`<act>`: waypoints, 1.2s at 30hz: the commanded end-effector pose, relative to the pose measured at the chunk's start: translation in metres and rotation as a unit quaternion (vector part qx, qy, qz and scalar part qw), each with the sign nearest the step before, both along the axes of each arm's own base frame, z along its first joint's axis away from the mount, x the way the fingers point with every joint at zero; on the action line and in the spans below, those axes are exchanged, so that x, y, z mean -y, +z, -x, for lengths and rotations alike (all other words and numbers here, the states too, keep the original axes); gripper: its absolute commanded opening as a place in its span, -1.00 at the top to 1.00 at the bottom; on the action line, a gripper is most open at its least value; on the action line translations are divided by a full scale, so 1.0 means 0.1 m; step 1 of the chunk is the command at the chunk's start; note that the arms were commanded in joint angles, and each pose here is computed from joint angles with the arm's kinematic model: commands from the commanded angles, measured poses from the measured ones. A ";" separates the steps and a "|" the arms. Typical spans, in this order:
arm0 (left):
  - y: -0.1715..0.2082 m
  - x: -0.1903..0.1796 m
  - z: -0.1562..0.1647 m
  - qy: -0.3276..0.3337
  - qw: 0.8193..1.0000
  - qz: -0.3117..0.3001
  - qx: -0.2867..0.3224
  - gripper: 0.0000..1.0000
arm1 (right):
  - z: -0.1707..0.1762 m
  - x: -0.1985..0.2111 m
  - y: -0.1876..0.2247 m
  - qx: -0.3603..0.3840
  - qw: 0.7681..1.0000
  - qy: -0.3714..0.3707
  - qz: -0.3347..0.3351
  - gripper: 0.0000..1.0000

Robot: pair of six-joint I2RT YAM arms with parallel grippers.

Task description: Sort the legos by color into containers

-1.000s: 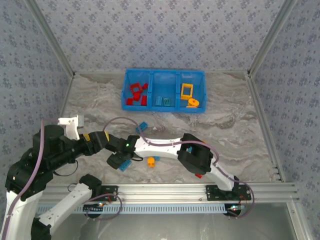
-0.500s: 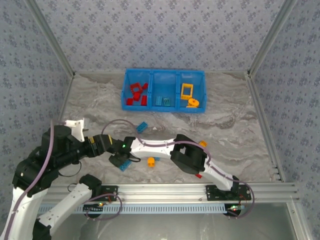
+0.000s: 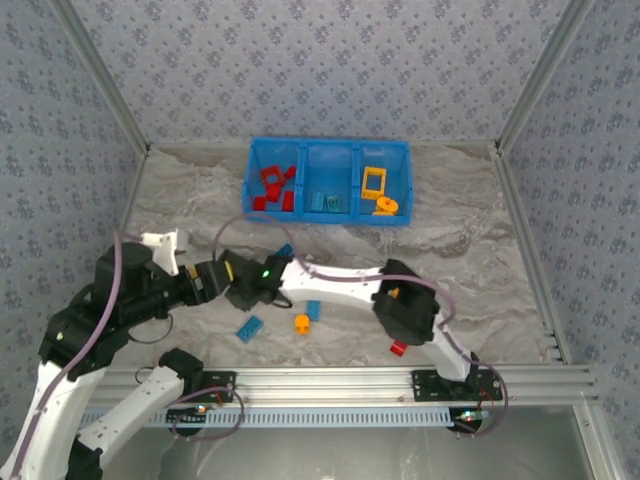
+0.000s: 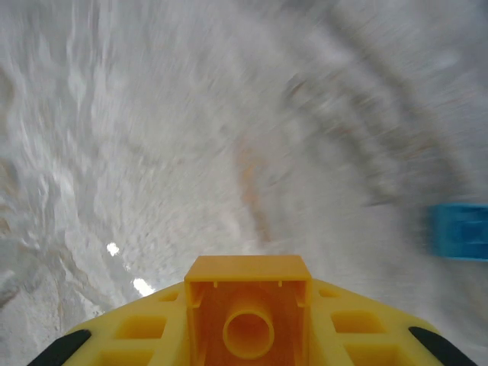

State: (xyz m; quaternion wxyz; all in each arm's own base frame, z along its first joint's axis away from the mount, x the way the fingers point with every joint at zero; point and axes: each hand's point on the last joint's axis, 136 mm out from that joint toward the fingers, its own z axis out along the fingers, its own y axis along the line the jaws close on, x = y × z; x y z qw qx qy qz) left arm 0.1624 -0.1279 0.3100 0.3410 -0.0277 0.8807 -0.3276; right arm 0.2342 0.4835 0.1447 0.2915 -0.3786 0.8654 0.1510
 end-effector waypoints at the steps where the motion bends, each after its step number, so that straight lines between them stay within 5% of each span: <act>1: 0.25 0.27 -0.33 -0.008 0.999 0.028 0.046 -0.34 | -0.42 0.52 0.40 0.031 0.997 -0.067 -0.012 0.46; 7: 0.29 0.79 -0.77 -0.024 0.995 -0.055 0.079 -0.35 | -1.12 1.72 0.58 0.034 0.979 -0.200 -0.015 0.46; 15: 0.39 1.60 -1.18 -0.066 0.989 -0.056 0.119 -0.36 | -1.93 2.93 0.40 0.017 0.937 -0.347 -0.008 0.46; 24: 0.23 2.12 -1.29 -0.085 0.980 -0.120 0.134 -0.36 | -2.51 3.11 -0.23 -0.073 0.926 -0.368 -0.030 0.44; 36: 0.53 2.69 -0.68 -0.107 0.935 -0.223 0.253 -0.38 | -2.64 3.16 -0.60 -0.122 0.918 -0.375 -0.030 0.37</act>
